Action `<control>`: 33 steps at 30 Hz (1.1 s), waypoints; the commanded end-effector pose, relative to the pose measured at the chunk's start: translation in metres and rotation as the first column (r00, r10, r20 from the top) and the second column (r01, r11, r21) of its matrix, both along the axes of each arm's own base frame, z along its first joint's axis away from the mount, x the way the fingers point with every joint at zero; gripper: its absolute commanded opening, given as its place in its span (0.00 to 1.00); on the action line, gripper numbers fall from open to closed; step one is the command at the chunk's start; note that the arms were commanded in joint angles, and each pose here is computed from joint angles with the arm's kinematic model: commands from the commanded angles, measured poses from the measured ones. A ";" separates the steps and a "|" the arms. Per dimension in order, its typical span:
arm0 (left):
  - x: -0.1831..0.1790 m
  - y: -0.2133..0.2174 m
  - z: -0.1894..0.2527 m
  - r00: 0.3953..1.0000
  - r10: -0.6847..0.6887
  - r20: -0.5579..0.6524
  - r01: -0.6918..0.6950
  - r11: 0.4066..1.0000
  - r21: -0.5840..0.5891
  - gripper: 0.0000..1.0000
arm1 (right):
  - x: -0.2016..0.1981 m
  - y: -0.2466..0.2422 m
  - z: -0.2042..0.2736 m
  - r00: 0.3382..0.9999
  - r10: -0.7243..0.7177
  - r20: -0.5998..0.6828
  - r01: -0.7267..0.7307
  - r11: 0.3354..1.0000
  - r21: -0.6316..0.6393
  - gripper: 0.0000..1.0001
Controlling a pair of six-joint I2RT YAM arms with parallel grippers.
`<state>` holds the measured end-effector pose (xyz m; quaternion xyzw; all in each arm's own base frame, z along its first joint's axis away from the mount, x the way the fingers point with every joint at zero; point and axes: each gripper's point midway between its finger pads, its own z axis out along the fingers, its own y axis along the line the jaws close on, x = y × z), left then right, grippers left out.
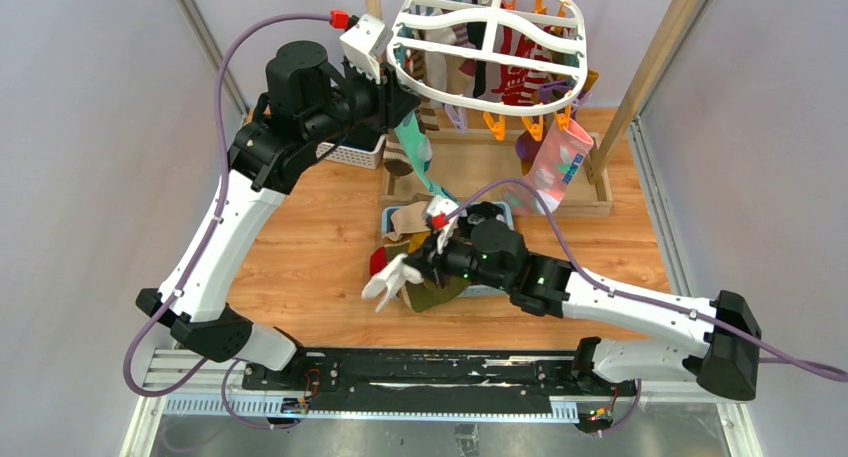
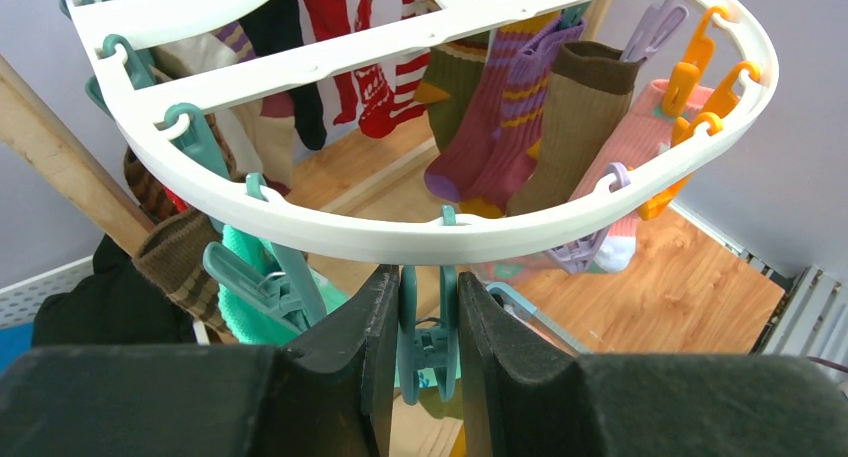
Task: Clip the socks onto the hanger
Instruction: Place the sock in the bin.
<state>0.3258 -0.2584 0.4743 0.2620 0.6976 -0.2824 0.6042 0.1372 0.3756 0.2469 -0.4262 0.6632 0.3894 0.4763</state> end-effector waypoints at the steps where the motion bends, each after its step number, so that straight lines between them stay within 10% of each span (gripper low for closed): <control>1: -0.013 0.010 0.012 1.000 -0.004 0.016 0.004 1.000 -0.003 0.09 | 0.055 -0.039 -0.038 0.943 -0.318 -0.098 0.319 0.948 -0.007 0.00; 15: -0.013 0.007 0.008 1.000 -0.012 0.005 0.012 1.000 0.001 0.08 | 0.123 -0.138 -0.091 0.572 -0.819 -0.058 0.801 0.572 -0.175 0.00; 20: -0.012 0.006 0.007 1.000 -0.014 0.004 0.014 1.000 0.003 0.08 | 0.123 -0.137 -0.097 0.611 -0.792 0.020 0.771 0.588 -0.244 0.14; 25: -0.012 0.006 0.004 1.000 -0.017 -0.003 0.017 1.000 0.008 0.08 | 0.115 -0.126 -0.066 0.743 -0.659 0.118 0.667 0.714 -0.212 0.67; 33: -0.011 0.006 0.004 1.000 -0.016 -0.006 0.016 1.000 0.004 0.08 | 0.061 -0.058 -0.039 0.906 -0.294 0.304 0.358 0.916 -0.180 0.73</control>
